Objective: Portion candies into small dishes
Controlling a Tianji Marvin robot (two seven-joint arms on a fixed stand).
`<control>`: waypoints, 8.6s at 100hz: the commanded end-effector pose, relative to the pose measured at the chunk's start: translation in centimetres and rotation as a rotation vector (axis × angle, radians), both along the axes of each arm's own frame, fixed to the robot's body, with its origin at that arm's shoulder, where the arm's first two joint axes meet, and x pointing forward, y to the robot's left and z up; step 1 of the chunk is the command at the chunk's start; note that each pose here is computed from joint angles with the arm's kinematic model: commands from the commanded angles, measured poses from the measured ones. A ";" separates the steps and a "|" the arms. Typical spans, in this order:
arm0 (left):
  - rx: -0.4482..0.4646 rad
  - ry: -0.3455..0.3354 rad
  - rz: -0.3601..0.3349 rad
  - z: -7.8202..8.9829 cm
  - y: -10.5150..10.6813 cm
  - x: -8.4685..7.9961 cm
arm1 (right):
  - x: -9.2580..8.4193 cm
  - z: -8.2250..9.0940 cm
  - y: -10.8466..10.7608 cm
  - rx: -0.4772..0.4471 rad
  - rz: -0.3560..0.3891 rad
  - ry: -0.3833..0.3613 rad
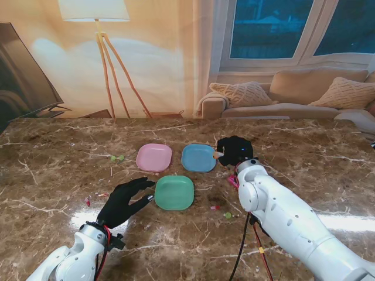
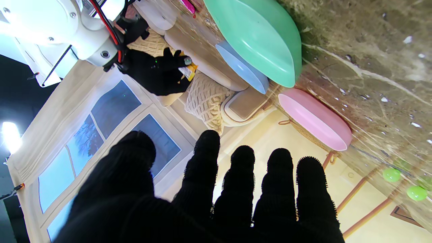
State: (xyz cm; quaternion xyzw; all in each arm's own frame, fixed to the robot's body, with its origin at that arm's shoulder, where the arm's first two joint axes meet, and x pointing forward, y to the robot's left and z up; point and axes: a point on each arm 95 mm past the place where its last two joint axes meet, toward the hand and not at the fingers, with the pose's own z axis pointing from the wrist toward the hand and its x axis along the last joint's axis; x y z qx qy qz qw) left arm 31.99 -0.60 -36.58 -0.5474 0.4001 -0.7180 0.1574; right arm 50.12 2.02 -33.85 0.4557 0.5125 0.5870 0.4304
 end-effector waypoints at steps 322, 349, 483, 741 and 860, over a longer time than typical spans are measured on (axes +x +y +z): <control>0.019 0.013 0.003 -0.2 0.6 -0.6 | -5.9 -6.9 -4.1 -0.223 -0.208 0.288; 0.017 0.017 -0.002 -0.2 0.6 -0.6 | -6.2 -7.9 -4.3 -0.225 -0.195 0.300; 0.017 0.036 -0.014 -0.4 0.5 -0.7 | -6.0 -10.2 -4.8 -0.069 -0.136 0.330; 0.024 0.057 0.002 -0.6 1.3 -0.6 | 2.4 -0.6 5.9 -0.095 0.045 0.134; 0.014 0.035 -0.012 -0.9 0.3 -0.8 | -16.7 -1.5 -1.1 -0.088 0.059 0.076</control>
